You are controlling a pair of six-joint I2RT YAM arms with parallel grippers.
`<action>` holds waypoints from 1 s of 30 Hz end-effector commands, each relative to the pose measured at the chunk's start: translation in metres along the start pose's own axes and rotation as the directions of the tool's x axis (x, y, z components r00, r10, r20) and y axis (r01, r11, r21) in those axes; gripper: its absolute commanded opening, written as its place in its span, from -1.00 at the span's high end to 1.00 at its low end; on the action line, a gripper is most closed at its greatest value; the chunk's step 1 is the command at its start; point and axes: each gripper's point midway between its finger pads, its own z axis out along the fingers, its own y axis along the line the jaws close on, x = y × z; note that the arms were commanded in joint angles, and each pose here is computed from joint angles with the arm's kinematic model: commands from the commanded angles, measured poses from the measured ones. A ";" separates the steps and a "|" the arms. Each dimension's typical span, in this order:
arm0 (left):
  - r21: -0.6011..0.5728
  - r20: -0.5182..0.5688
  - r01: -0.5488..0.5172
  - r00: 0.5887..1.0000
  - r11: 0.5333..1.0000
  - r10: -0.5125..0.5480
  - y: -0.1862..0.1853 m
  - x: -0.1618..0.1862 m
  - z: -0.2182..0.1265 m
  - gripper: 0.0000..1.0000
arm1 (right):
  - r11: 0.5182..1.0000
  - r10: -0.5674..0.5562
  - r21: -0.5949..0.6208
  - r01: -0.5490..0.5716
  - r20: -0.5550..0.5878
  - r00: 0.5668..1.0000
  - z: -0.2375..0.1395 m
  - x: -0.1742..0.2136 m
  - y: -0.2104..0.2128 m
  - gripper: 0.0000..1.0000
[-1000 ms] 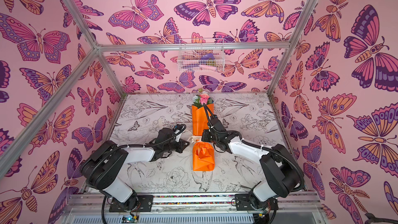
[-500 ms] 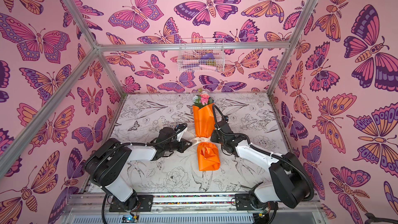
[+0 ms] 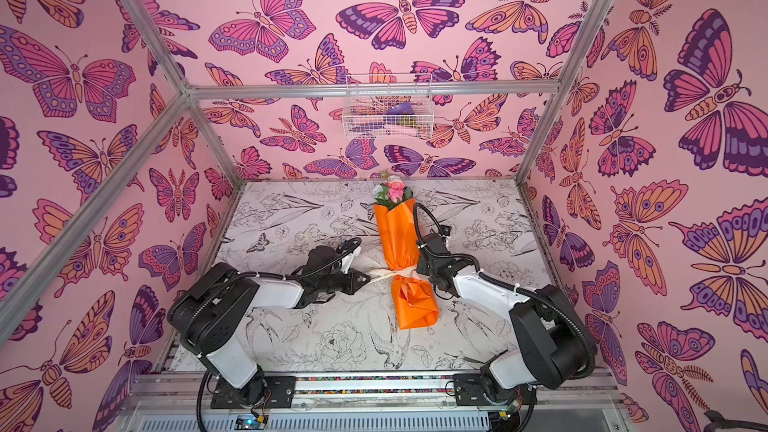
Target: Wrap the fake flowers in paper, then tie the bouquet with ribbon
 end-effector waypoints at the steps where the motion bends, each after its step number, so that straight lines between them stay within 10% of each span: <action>1: 0.005 0.019 -0.001 1.000 1.000 0.001 0.001 -0.006 0.001 1.00 | 0.991 0.017 0.133 -0.022 0.040 0.999 0.002 -0.012 -0.020 1.00; 12: -0.047 0.075 0.076 0.995 0.996 -0.073 0.022 -0.011 -0.003 1.00 | 0.949 0.072 0.301 -0.092 0.080 0.994 0.009 -0.020 -0.057 1.00; 30: -0.167 0.178 0.230 0.964 0.959 -0.200 0.072 -0.011 -0.030 1.00 | 0.967 0.031 0.255 -0.014 -0.062 0.998 0.035 -0.008 -0.040 1.00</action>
